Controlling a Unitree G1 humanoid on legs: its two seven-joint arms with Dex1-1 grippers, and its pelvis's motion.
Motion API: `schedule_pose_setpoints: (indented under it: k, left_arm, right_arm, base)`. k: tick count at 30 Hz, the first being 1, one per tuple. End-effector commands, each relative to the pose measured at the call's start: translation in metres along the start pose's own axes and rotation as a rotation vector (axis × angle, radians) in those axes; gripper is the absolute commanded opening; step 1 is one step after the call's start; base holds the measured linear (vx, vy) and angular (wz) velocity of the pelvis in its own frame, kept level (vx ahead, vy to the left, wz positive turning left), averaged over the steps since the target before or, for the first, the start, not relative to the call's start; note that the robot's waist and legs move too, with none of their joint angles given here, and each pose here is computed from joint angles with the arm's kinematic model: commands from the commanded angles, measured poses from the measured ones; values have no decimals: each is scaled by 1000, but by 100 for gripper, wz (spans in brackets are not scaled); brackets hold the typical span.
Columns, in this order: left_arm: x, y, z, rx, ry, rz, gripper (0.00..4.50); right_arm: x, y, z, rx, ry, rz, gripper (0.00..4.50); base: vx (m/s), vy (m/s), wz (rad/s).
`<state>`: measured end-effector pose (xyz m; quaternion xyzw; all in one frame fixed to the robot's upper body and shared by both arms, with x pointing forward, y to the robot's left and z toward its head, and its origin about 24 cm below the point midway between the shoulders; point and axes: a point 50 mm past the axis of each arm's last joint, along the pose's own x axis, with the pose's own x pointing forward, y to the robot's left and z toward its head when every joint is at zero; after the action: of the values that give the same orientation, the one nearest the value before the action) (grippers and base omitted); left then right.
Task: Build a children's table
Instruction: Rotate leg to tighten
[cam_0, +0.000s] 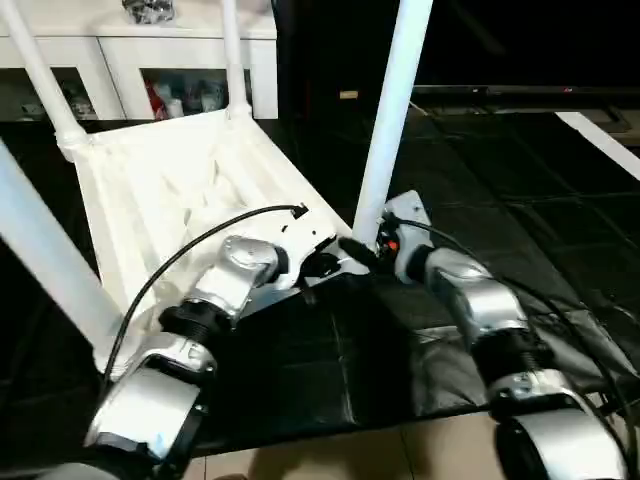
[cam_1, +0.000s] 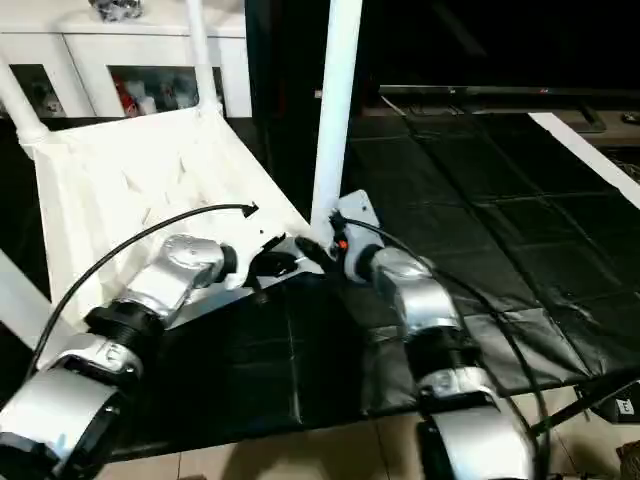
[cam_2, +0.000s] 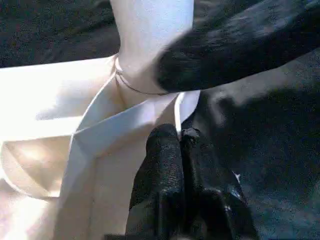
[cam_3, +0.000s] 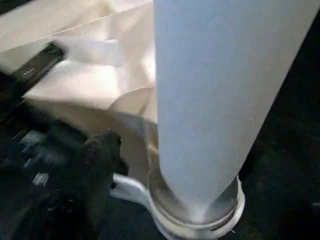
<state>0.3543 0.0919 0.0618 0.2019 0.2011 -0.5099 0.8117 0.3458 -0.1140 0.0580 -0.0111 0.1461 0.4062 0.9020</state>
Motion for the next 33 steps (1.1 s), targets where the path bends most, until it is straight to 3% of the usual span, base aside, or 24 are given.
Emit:
schedule_pose_setpoints:
  k: [1,8,13,22,23,33]
  left_arm:
    - [0,-4,15,92,-51,-66,0]
    - [-21,-5,-1,188,-16,-245,0]
    - [-35,-11,-15,281,38,-404,0]
    - [-47,-20,-24,323,53,-556,0]
    - [-48,-20,-25,329,58,-563,0]
    - [-52,-21,-28,348,72,-576,0]
  right_arm:
    - [2,15,-5,-24,18,167,411]
    - [-25,4,2,-104,-2,316,447]
    - [-50,6,-3,-156,90,559,447]
    - [-57,2,-2,-145,88,619,447]
    - [-58,3,-3,-131,93,644,418]
    - [-55,10,-6,-100,86,712,353]
  base:
    - [0,0,0]
    - [0,0,0]
    - [0,0,0]
    - [0,0,0]
    - [0,0,0]
    - [0,0,0]
